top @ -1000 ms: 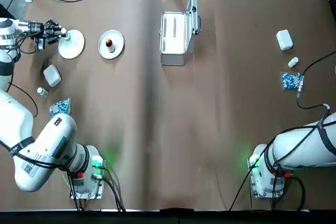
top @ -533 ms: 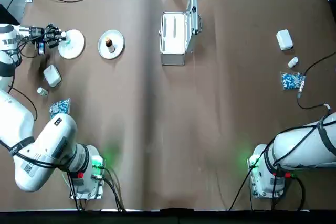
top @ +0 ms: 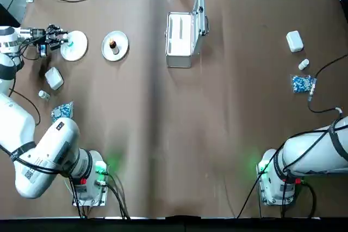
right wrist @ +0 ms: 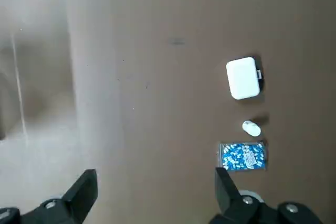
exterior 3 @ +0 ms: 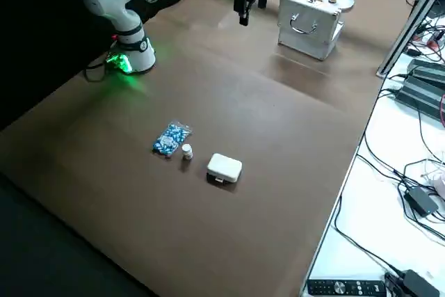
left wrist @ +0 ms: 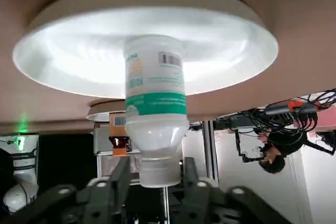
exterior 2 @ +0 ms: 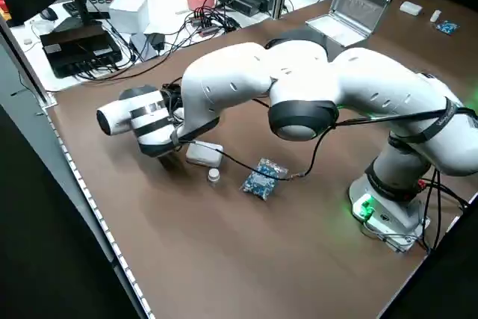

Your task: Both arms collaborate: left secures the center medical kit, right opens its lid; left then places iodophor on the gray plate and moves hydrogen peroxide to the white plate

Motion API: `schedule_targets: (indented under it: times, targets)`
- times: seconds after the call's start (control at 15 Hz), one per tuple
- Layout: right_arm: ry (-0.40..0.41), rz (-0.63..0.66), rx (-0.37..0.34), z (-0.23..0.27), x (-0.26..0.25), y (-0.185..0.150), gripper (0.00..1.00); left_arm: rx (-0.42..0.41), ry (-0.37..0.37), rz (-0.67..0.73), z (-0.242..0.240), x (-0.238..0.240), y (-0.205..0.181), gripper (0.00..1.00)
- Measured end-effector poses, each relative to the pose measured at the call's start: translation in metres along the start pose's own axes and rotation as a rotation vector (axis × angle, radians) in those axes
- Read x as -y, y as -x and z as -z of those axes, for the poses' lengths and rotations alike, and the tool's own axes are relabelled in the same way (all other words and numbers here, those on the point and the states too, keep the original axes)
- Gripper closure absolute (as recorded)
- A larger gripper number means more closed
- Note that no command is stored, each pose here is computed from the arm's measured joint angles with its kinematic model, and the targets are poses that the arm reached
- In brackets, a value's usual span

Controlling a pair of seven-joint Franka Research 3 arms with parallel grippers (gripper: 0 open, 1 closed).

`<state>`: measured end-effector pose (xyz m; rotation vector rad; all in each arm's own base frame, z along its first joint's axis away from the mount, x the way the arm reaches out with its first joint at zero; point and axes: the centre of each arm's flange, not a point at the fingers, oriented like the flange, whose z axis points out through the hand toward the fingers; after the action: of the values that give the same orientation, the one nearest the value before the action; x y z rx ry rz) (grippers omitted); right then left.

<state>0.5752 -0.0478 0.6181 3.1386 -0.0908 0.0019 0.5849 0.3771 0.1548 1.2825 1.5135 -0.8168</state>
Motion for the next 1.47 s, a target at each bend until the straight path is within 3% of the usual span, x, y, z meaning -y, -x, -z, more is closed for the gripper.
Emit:
schedule_targets:
  times: [0.2,0.27,0.33,0.53,0.67,0.87,1.47]
  targets:
    - [0.000,0.003,-0.014,0.006,0.002,0.000,0.01,-0.002,0.005,-0.008,0.002,-0.003,0.004,0.22]
    - [0.000,0.006,-0.020,0.009,0.003,0.000,0.01,-0.022,0.002,-0.020,0.007,-0.010,0.018,0.04]
    - [0.000,0.009,-0.023,0.011,0.004,0.000,0.01,-0.036,-0.015,-0.021,0.010,-0.014,0.032,0.00]
    - [-0.001,0.023,-0.029,0.014,0.012,0.000,0.01,-0.098,-0.125,-0.021,0.008,-0.027,0.098,0.00]
    - [-0.001,0.036,-0.038,0.015,0.020,-0.001,0.01,-0.198,-0.218,-0.065,-0.013,-0.039,0.146,0.00]
    - [0.005,0.069,-0.059,0.017,0.038,-0.003,0.01,-0.330,-0.378,-0.149,-0.080,-0.055,0.200,0.00]
    - [0.006,0.090,-0.066,0.018,0.050,-0.003,0.01,-0.499,-0.743,-0.433,-0.296,-0.042,0.340,0.00]
